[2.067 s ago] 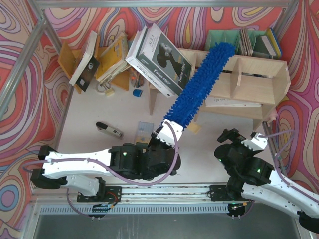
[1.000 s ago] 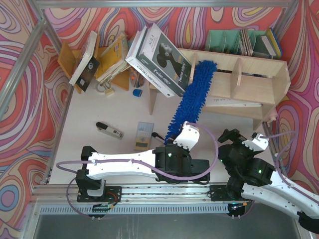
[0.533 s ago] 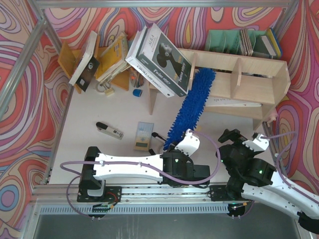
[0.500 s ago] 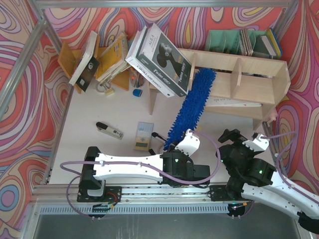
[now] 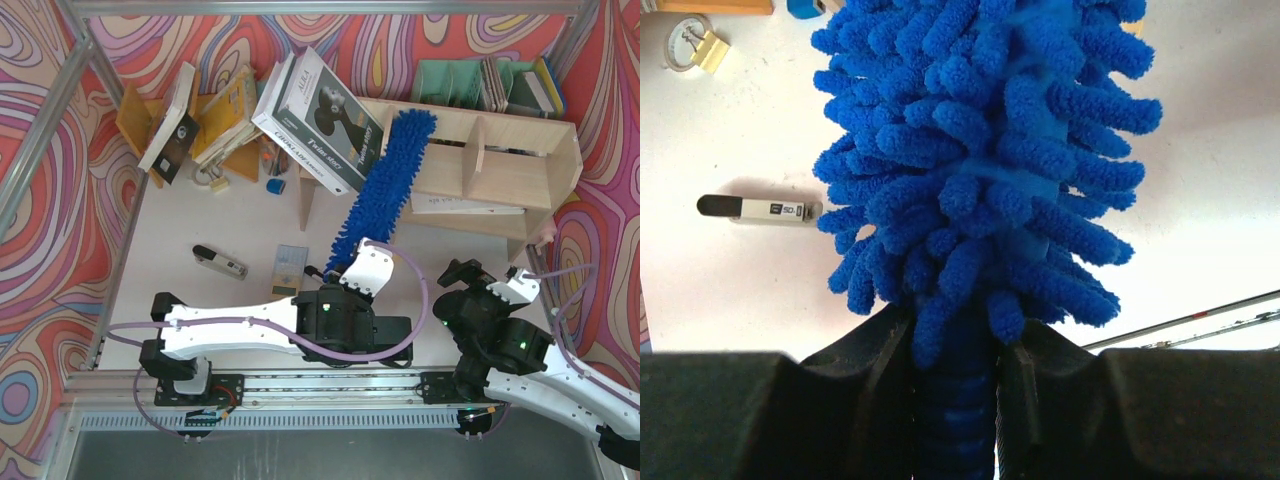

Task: Dust the bookshelf with a duster

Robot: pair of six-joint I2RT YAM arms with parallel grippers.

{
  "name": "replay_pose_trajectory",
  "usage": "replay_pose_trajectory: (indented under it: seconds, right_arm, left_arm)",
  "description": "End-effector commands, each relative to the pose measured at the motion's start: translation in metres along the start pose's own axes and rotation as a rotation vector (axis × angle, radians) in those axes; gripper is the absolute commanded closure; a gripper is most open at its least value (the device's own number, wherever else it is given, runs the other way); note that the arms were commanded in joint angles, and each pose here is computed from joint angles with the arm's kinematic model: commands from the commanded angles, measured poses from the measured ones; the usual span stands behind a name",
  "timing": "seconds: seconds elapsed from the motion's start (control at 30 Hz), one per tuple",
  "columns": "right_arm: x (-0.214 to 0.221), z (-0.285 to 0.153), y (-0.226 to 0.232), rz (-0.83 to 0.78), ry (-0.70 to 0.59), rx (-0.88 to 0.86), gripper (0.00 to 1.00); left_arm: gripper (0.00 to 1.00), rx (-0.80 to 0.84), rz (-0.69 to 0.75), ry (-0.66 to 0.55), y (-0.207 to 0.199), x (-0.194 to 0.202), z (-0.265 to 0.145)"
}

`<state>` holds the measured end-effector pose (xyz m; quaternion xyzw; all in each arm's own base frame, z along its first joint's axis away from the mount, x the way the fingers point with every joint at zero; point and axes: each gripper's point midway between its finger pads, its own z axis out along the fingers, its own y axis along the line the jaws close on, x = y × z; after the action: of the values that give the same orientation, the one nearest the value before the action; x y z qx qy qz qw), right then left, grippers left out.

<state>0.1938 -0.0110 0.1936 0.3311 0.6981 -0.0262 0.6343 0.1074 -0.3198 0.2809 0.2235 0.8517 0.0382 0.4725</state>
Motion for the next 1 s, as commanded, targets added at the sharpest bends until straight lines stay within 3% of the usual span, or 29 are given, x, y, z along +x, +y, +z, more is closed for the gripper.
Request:
replay_pose_trajectory:
  seconds: [0.0, 0.5, 0.97]
  right_arm:
    - [-0.003, 0.001, -0.002, 0.009, -0.026, 0.005, 0.01]
    - [-0.003, 0.001, -0.002, 0.011, -0.026, 0.006, 0.01]
    - [-0.003, 0.001, -0.002, 0.008, -0.027, 0.006, 0.01]
  left_arm:
    - [1.0, -0.046, -0.023, -0.078, 0.024, -0.016, -0.005]
    - [1.0, 0.047, 0.04, 0.138, -0.015, 0.055, 0.028]
    - [1.0, 0.24, 0.123, 0.073, -0.067, 0.025, 0.013]
